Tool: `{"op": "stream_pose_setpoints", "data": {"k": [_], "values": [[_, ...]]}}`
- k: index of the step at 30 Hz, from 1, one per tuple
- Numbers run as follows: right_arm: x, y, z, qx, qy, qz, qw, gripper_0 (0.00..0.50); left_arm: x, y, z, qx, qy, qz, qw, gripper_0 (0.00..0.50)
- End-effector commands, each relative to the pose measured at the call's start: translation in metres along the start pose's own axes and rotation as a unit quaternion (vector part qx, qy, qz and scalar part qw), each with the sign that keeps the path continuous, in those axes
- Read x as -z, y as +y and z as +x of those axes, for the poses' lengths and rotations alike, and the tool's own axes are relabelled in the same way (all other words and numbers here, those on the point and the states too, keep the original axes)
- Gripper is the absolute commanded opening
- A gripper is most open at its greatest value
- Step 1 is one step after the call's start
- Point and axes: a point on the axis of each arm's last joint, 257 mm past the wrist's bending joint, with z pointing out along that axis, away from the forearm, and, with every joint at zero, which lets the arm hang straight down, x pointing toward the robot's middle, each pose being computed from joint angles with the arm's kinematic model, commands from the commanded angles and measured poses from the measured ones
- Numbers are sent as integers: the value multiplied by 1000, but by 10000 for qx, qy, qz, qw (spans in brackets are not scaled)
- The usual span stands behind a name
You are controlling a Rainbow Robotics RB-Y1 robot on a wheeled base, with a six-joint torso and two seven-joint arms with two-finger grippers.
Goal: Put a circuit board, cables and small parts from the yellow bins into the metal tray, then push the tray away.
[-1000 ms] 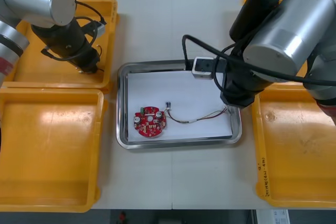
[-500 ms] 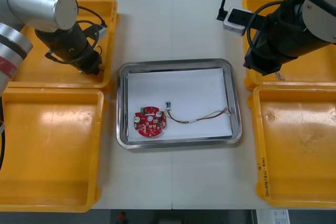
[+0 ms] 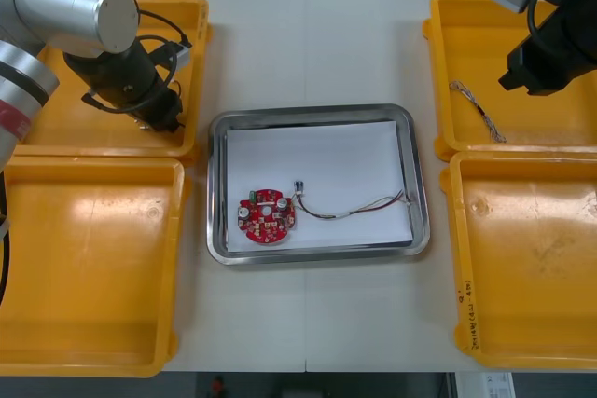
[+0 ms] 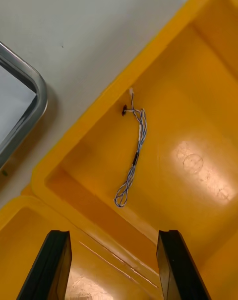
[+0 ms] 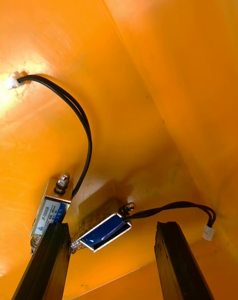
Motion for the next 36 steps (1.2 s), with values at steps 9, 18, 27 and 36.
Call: {"op": "stream_pose_setpoints", "data": {"k": [9,18,27,36], "values": [[-13,-61,6,-1051,519,24,9931,500,0,-11,-16,-245,-236,45,9994,500],[-45,-74,-15,-1273,281,136,9914,500,-4,-12,-12,-221,-198,66,9995,500],[-80,-64,-18,-1416,228,-16,9897,500,-2,-7,-12,-211,-202,15,9996,500],[-112,-54,-8,-1441,395,-76,9887,500,1,6,-10,-167,-231,-81,9996,500]]}}
